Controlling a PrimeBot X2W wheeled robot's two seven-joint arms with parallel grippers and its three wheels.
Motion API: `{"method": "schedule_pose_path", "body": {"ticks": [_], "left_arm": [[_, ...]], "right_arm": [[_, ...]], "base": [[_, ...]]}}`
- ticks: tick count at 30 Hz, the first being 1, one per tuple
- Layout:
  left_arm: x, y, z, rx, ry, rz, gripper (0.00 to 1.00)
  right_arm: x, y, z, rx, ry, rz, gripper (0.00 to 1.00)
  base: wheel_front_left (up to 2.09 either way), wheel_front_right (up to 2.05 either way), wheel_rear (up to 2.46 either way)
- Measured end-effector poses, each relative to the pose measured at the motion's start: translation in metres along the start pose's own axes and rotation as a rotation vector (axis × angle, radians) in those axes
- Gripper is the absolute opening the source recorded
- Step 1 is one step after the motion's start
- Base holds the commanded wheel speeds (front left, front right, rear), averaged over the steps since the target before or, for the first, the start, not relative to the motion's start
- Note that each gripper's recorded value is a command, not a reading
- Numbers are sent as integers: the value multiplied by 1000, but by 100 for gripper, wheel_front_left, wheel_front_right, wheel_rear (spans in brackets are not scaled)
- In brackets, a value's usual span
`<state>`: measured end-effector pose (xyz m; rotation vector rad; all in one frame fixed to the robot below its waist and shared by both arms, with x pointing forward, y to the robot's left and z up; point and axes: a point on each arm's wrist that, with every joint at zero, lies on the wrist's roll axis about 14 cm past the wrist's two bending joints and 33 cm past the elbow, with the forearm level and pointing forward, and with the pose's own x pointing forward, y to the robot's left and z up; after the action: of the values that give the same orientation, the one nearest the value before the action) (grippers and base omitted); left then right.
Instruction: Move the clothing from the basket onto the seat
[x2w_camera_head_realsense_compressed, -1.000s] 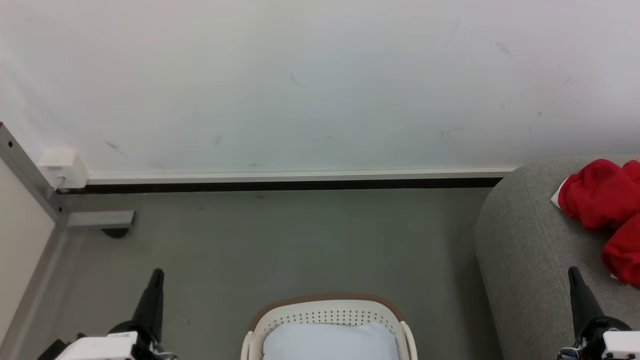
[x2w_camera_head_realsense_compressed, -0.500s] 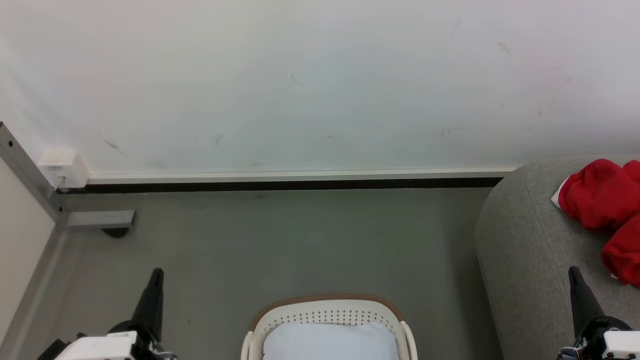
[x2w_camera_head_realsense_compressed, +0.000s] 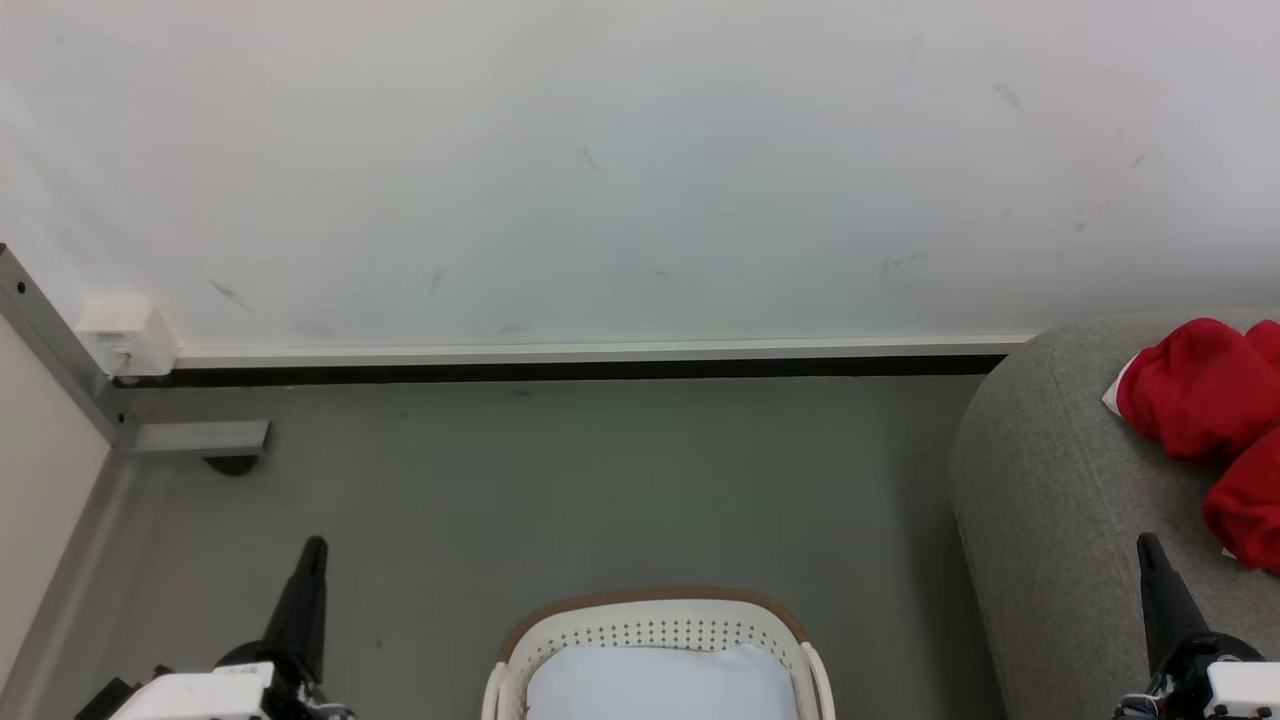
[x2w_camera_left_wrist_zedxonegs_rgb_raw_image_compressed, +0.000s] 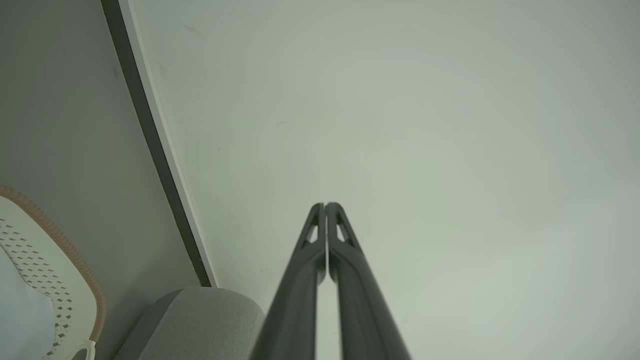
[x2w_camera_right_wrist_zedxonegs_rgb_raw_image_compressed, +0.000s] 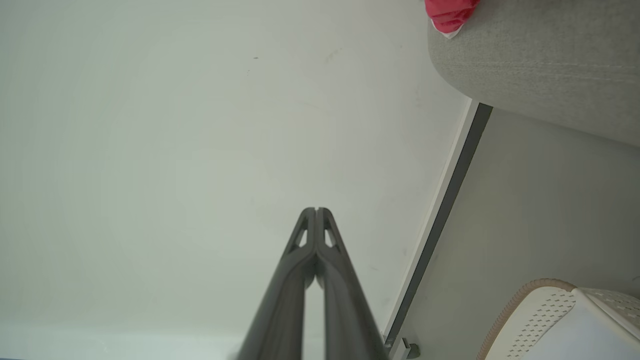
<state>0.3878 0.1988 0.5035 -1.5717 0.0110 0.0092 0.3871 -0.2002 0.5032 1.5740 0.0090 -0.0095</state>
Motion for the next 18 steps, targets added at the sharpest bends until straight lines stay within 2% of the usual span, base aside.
{"method": "schedule_pose_path", "body": {"ticks": [18], "left_arm": [[0,0,0,0,0,0,0]], "right_arm": [[0,0,0,0,0,0,0]], "base": [[0,0,0]]}}
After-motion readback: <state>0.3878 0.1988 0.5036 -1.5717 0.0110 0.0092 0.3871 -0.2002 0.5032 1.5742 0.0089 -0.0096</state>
